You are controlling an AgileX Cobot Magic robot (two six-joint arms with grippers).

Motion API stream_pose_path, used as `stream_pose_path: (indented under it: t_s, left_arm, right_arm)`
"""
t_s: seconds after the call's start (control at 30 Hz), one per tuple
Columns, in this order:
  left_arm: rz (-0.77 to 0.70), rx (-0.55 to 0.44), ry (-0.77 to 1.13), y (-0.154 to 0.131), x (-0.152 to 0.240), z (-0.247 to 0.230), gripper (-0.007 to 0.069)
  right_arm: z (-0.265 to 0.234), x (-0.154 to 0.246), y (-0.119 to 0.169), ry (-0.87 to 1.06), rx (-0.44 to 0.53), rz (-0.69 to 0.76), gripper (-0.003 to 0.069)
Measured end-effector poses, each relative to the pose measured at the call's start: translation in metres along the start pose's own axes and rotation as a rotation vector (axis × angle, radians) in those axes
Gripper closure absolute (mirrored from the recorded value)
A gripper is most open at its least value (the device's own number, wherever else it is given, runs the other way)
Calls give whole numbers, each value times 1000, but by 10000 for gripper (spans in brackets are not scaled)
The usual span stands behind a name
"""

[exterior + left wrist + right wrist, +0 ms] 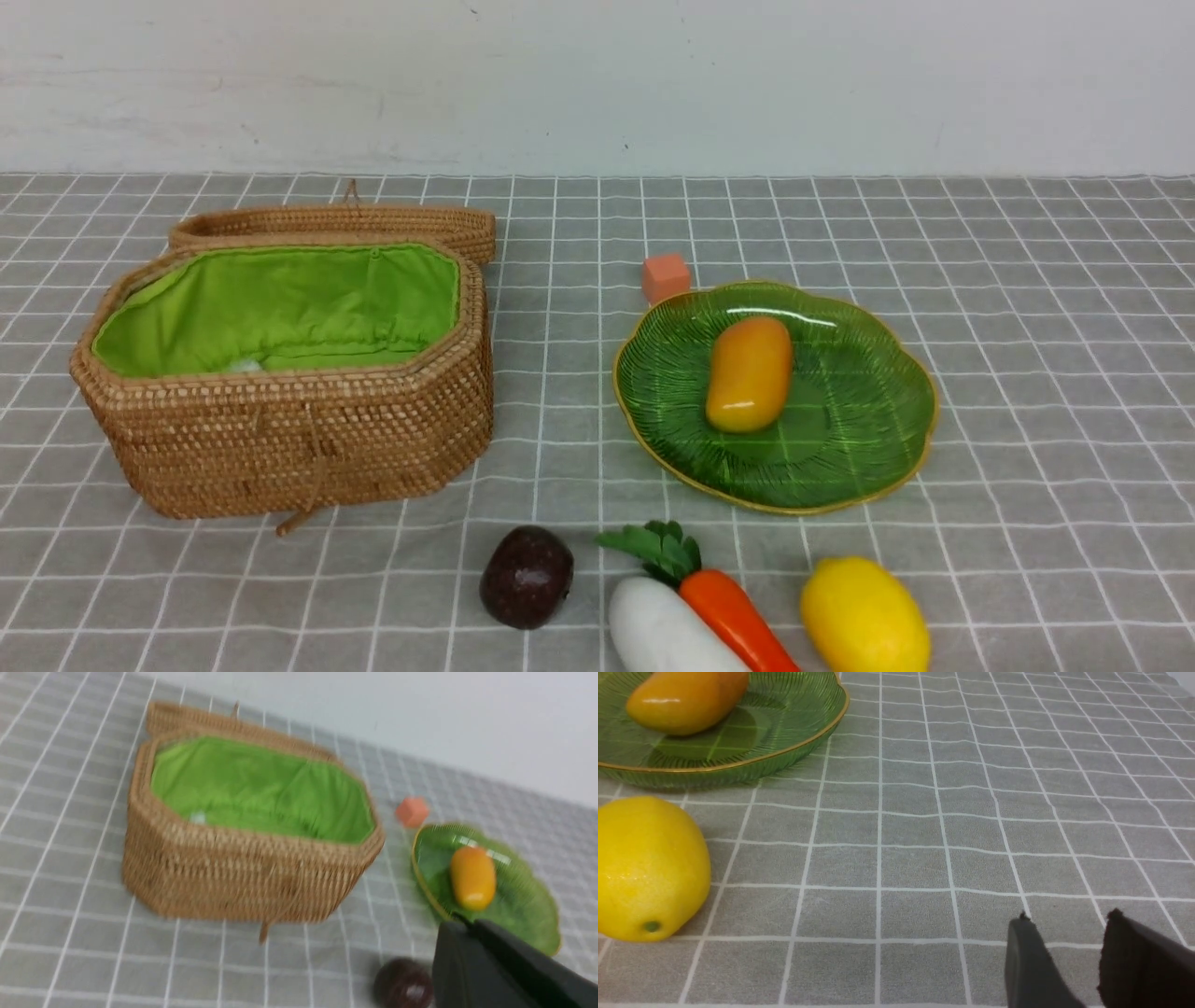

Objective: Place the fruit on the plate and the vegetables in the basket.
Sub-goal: Use the right arm to grab a lemon and put it into the right plate

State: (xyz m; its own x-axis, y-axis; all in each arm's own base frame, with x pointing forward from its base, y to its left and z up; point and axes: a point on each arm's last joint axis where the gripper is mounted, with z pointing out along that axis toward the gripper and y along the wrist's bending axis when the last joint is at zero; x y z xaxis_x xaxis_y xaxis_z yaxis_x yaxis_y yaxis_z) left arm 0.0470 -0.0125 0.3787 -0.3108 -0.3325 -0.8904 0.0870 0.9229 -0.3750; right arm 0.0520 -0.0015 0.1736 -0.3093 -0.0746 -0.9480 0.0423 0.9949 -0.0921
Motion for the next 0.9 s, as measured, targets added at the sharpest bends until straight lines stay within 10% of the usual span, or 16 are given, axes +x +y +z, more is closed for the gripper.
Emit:
stream_pose_path:
  t_s: [0.9]
  left_arm:
    - [114,-101,-141,32,47,18,638]
  right_arm:
    - [0,0,0,0,0,1,417]
